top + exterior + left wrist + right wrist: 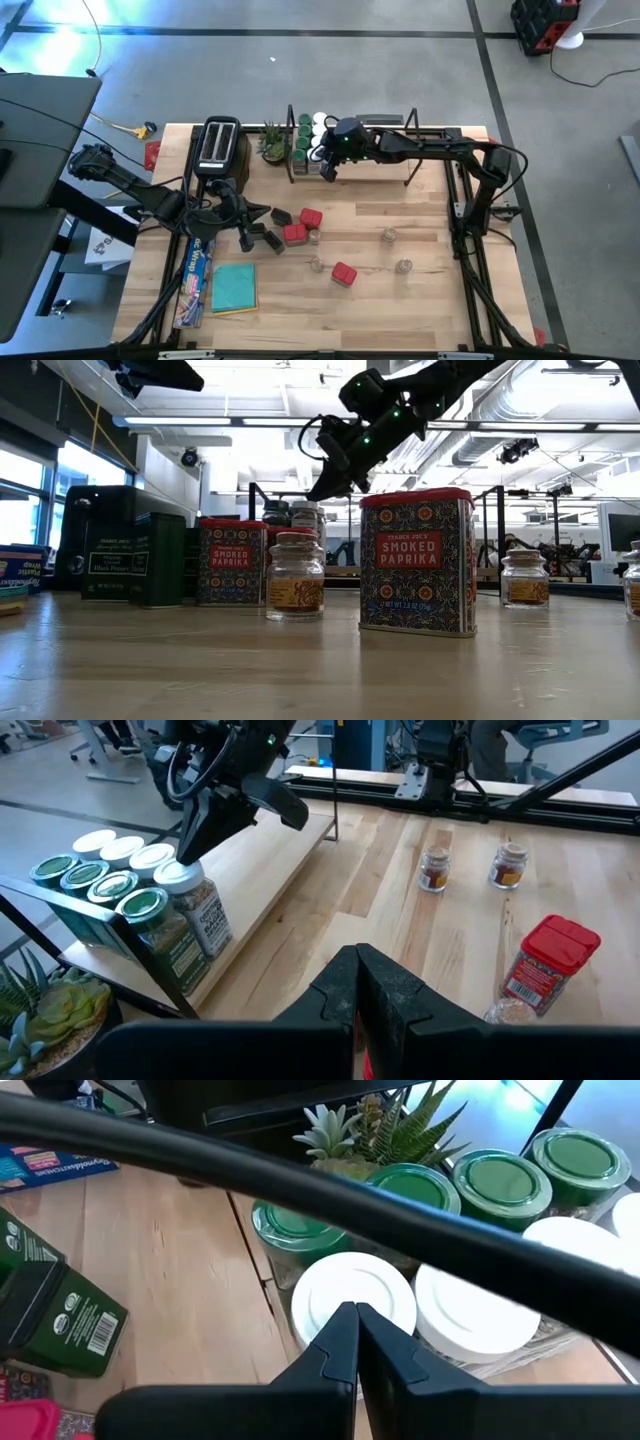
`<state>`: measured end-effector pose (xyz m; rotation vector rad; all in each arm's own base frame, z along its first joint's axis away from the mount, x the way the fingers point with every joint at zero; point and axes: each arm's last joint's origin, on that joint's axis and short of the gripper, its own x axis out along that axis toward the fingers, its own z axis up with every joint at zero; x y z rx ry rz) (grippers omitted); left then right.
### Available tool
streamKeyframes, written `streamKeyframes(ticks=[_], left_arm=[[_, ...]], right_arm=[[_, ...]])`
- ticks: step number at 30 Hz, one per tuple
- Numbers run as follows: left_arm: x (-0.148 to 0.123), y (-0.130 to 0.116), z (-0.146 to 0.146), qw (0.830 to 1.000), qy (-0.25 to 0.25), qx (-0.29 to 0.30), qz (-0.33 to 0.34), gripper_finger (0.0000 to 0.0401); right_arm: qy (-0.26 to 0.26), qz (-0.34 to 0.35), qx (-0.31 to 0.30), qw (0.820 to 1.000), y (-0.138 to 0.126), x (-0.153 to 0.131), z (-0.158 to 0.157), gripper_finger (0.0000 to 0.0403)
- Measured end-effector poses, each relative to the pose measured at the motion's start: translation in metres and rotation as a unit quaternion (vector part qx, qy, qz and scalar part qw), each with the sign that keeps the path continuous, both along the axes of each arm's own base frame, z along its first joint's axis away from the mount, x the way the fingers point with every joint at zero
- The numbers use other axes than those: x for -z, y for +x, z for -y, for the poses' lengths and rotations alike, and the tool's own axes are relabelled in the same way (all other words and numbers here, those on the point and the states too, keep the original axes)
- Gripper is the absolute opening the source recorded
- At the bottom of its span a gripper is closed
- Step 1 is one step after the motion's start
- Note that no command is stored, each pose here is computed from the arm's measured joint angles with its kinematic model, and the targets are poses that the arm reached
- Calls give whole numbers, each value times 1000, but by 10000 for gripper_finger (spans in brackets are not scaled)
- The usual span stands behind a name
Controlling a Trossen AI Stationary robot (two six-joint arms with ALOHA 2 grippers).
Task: Shelf spices
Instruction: Put the white seasoning bottle on the shelf aligned with the other white seasoning bottles
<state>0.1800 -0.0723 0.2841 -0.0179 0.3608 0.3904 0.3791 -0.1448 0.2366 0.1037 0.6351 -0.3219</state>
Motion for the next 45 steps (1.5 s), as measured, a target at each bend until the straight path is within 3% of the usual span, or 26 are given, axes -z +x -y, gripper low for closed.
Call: streamKeyframes(ticks=[9, 17, 25, 34, 45], left_arm=[[0, 0, 0, 1000, 3, 1, -1, 3], [0, 0, 0, 1000, 3, 1, -1, 3], [0, 0, 0, 1000, 3, 1, -2, 3], [0, 0, 0, 1000, 3, 1, -2, 3], [0, 0, 0, 1000, 3, 1, -2, 3]], right_arm=[[0, -29, 22, 999, 3, -14, -2, 0], [-24, -9, 7, 1000, 13, -34, -13, 0], [-18, -59, -107, 992, 20, -19, -42, 0], [-59, -100, -62, 991, 36, 18, -37, 0], [-86, -55, -37, 994, 44, 14, -31, 0]])
